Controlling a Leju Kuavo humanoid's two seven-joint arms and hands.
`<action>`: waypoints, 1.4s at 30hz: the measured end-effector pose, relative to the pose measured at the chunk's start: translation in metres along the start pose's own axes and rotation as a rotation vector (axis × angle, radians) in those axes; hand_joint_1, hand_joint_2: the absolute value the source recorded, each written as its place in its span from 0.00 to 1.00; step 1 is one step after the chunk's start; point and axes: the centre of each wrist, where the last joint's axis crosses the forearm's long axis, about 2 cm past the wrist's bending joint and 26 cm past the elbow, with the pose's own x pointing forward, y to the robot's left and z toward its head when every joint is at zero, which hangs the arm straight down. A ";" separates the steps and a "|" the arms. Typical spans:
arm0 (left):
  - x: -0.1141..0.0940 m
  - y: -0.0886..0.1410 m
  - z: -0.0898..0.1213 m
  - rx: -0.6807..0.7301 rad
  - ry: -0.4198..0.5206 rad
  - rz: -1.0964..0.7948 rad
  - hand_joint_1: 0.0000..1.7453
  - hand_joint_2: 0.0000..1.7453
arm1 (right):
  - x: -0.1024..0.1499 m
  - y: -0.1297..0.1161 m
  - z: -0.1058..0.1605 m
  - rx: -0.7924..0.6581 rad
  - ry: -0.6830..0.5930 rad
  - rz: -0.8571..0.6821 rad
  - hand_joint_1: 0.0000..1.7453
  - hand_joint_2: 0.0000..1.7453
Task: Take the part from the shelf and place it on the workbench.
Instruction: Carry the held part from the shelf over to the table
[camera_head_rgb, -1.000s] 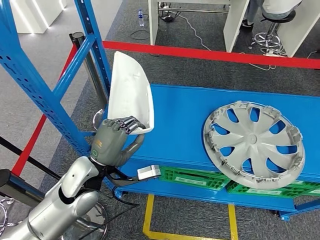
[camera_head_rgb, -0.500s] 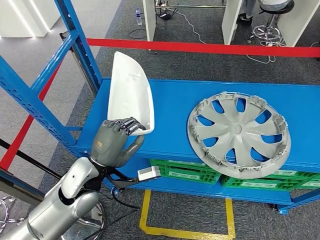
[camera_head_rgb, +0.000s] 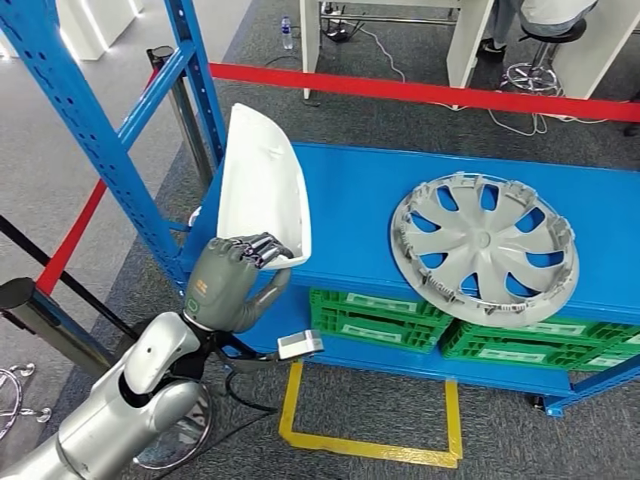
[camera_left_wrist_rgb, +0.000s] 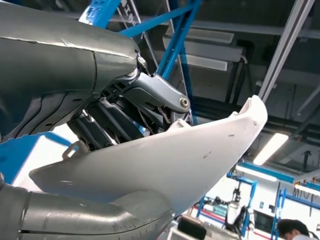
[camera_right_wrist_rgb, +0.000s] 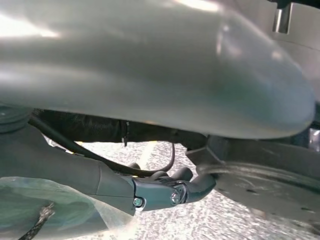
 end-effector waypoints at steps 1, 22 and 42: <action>0.000 -0.001 0.000 -0.002 0.000 0.001 1.00 1.00 | 0.000 0.000 0.000 -0.001 0.000 0.000 0.00 0.00; -0.020 -0.005 0.028 -0.042 0.068 -0.012 1.00 1.00 | 0.013 0.025 -0.013 -0.020 0.015 0.004 0.00 0.00; -0.035 -0.007 0.053 -0.065 0.136 -0.023 1.00 1.00 | 0.015 0.029 -0.022 -0.043 0.052 0.015 0.00 0.00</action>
